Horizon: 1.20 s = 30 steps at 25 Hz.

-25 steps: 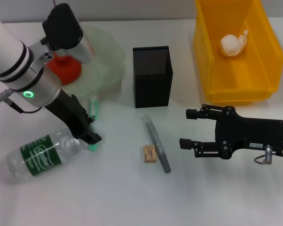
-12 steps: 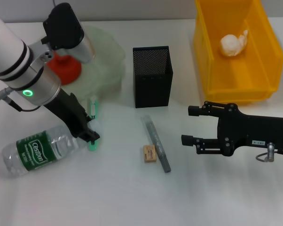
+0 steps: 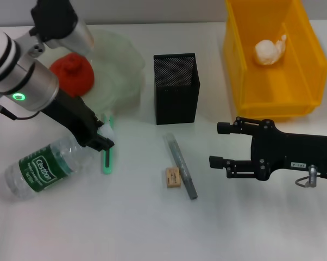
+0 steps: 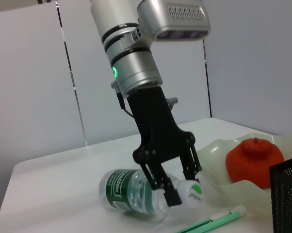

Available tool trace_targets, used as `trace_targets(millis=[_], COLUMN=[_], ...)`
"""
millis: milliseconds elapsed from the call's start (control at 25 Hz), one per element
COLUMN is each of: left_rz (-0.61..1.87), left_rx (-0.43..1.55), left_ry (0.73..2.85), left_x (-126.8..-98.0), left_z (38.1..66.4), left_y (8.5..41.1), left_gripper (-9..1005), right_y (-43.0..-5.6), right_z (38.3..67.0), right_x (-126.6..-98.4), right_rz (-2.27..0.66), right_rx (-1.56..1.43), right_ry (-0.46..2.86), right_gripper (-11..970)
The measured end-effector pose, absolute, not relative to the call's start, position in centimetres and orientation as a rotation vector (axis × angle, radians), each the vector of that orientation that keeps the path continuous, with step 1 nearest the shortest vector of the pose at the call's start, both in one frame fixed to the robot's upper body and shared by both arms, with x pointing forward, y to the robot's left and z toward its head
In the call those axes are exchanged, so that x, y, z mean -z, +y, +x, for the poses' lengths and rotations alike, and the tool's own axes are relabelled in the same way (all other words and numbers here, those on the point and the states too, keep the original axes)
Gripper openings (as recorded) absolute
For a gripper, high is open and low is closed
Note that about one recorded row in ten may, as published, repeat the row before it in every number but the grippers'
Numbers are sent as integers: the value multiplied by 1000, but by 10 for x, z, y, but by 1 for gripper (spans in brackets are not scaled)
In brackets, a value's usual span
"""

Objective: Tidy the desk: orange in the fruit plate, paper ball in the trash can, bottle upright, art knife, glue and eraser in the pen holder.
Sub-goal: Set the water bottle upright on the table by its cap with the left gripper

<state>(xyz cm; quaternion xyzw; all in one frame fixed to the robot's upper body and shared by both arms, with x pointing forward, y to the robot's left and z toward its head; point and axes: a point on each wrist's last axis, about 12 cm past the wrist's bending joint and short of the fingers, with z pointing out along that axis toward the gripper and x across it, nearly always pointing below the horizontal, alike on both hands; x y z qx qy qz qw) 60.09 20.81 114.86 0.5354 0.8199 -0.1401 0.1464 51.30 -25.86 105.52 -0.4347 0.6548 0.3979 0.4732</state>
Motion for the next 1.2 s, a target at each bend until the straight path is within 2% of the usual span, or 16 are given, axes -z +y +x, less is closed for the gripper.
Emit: trace_targets(millis=[640,1200], left_rz=[1345,1247], left_rx=[511,582], left_ry=[2240,2160], left_x=[-1179,-1192], left_z=[584,574], left_y=[251,283], left_gripper=[447,445], right_y=[-258,-256], right_z=[513,515], right_x=[-1055,-1056], right_rz=[-1072,-1084], right_rx=[-976,-976], right_ry=[1602,1597], right_gripper=[791,791])
